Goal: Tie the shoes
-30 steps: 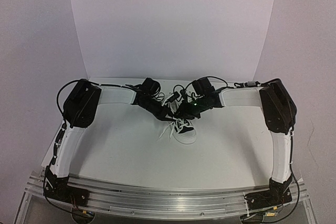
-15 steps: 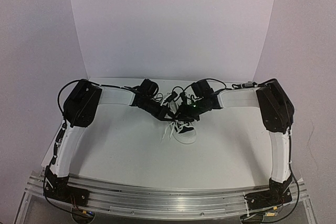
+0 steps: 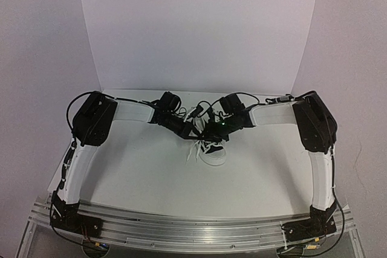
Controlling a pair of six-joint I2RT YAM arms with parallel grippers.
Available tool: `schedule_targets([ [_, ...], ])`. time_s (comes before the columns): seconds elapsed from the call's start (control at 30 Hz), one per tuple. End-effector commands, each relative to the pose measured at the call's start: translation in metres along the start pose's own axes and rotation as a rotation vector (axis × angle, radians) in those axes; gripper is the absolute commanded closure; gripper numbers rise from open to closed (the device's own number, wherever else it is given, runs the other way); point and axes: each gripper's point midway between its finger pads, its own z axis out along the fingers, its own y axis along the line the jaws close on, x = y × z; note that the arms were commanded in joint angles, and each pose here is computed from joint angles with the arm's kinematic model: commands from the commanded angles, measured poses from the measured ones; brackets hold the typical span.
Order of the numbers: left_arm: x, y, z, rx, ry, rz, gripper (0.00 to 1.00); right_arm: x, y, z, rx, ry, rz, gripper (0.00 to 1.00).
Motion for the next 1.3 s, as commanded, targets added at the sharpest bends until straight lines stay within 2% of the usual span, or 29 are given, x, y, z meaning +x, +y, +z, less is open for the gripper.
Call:
schedule_targets([
  [0.0,0.005,-0.004,0.005,-0.044,0.028,0.098,1.0,-0.012,0.021,-0.017,-0.003,-0.077,-0.034,0.86],
  [0.13,0.002,-0.006,0.001,-0.06,0.036,0.128,1.0,-0.017,0.029,-0.031,-0.008,-0.106,-0.042,0.79],
  [0.23,0.001,-0.009,-0.002,-0.061,0.038,0.13,1.0,-0.019,0.031,-0.04,0.007,-0.131,-0.042,0.78],
  [0.53,0.006,-0.017,-0.01,-0.059,0.056,0.182,1.0,-0.024,0.024,-0.043,0.036,-0.148,-0.037,0.93],
  [0.67,0.004,-0.016,-0.011,-0.064,0.053,0.196,1.0,-0.019,0.02,-0.037,0.039,-0.12,-0.028,0.83],
  [0.8,0.004,-0.017,-0.011,-0.064,0.053,0.201,1.0,-0.012,0.018,-0.034,0.033,-0.093,-0.021,0.79],
  [1.27,0.007,-0.015,-0.01,-0.065,0.057,0.188,1.0,0.006,-0.005,-0.018,0.077,-0.031,-0.012,0.8],
])
